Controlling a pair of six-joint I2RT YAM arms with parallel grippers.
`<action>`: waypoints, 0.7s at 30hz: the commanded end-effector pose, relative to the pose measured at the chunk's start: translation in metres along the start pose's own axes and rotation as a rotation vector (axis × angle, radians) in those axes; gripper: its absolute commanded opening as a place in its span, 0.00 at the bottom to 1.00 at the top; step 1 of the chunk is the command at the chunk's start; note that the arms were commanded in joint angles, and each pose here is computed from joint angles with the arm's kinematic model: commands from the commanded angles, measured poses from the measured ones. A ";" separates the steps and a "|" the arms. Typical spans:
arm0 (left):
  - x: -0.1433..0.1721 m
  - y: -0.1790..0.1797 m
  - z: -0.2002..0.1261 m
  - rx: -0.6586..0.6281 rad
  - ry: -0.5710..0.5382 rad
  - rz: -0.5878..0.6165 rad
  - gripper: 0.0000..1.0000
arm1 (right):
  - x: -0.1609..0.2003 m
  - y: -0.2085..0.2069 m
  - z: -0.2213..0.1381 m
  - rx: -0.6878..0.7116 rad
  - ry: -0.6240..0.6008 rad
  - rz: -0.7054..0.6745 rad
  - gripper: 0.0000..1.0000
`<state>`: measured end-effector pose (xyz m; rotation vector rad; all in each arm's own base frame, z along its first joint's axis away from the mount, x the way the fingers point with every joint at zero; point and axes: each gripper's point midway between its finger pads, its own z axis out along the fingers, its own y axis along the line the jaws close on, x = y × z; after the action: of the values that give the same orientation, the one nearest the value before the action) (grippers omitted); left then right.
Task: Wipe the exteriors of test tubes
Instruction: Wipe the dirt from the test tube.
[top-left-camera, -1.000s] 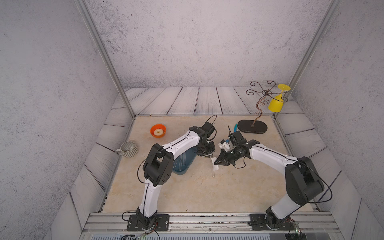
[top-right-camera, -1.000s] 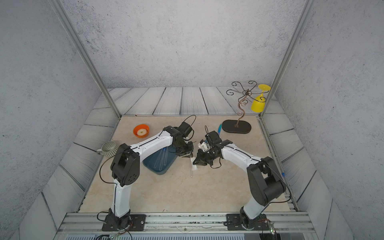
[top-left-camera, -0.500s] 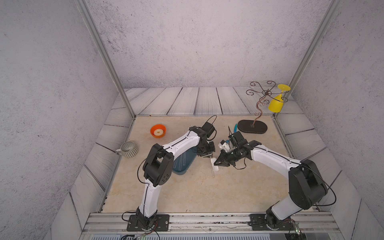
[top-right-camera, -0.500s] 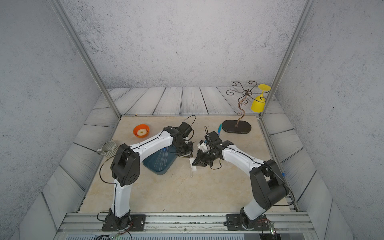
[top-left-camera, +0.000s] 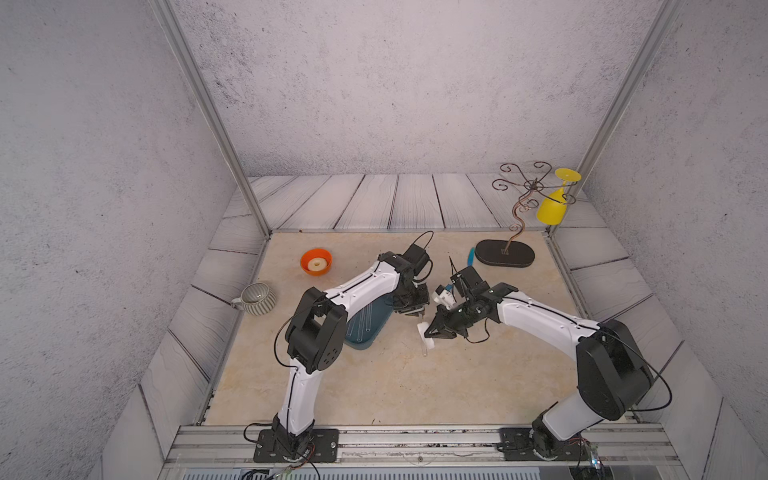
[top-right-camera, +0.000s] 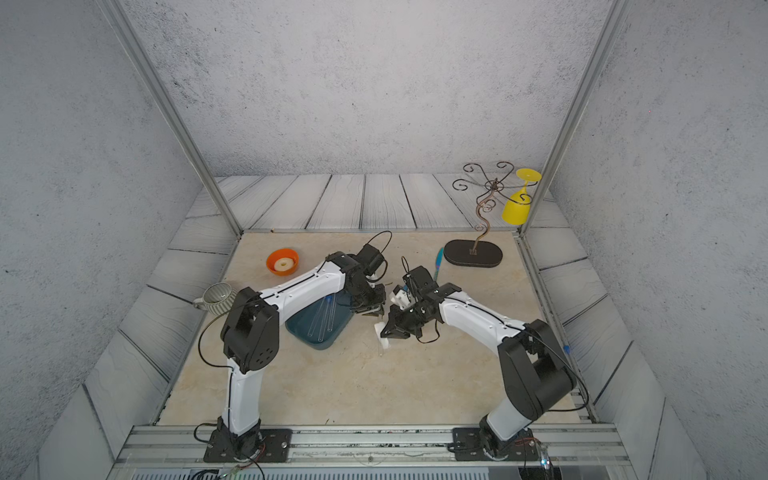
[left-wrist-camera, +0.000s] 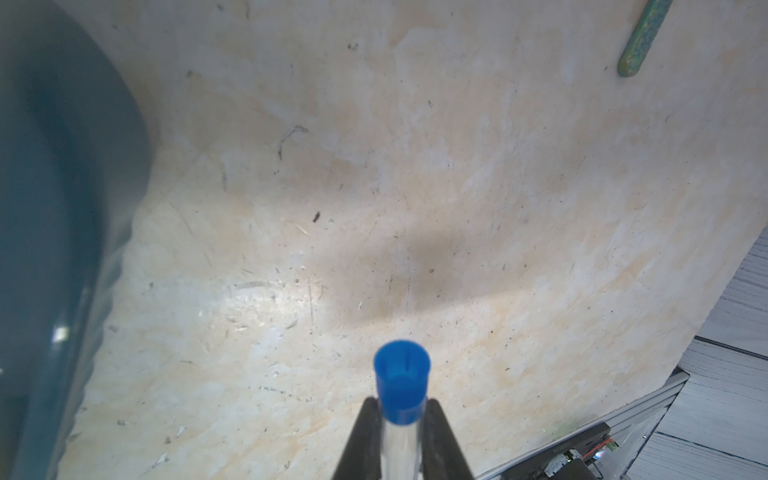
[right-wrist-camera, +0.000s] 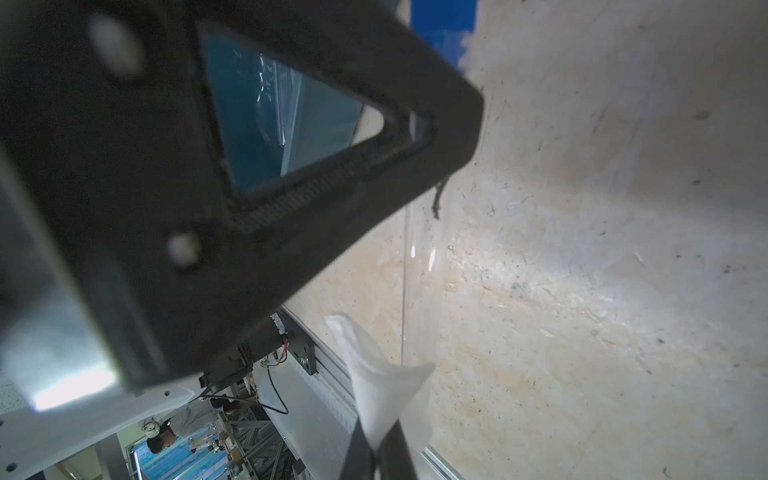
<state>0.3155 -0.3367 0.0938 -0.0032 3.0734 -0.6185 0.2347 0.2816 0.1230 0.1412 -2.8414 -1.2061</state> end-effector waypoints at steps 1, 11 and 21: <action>0.002 -0.004 -0.019 0.004 -0.025 0.027 0.12 | 0.004 0.019 -0.017 -0.027 -0.043 -0.030 0.02; 0.000 -0.008 -0.024 0.010 -0.025 0.040 0.09 | 0.010 0.013 -0.014 0.014 -0.034 -0.050 0.03; 0.005 -0.009 -0.038 0.014 -0.034 0.051 0.09 | -0.025 -0.013 0.000 0.116 -0.022 -0.064 0.02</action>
<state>0.3130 -0.3336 0.1074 0.0338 3.0647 -0.6140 0.2496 0.2819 0.1119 0.1877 -2.8982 -1.1048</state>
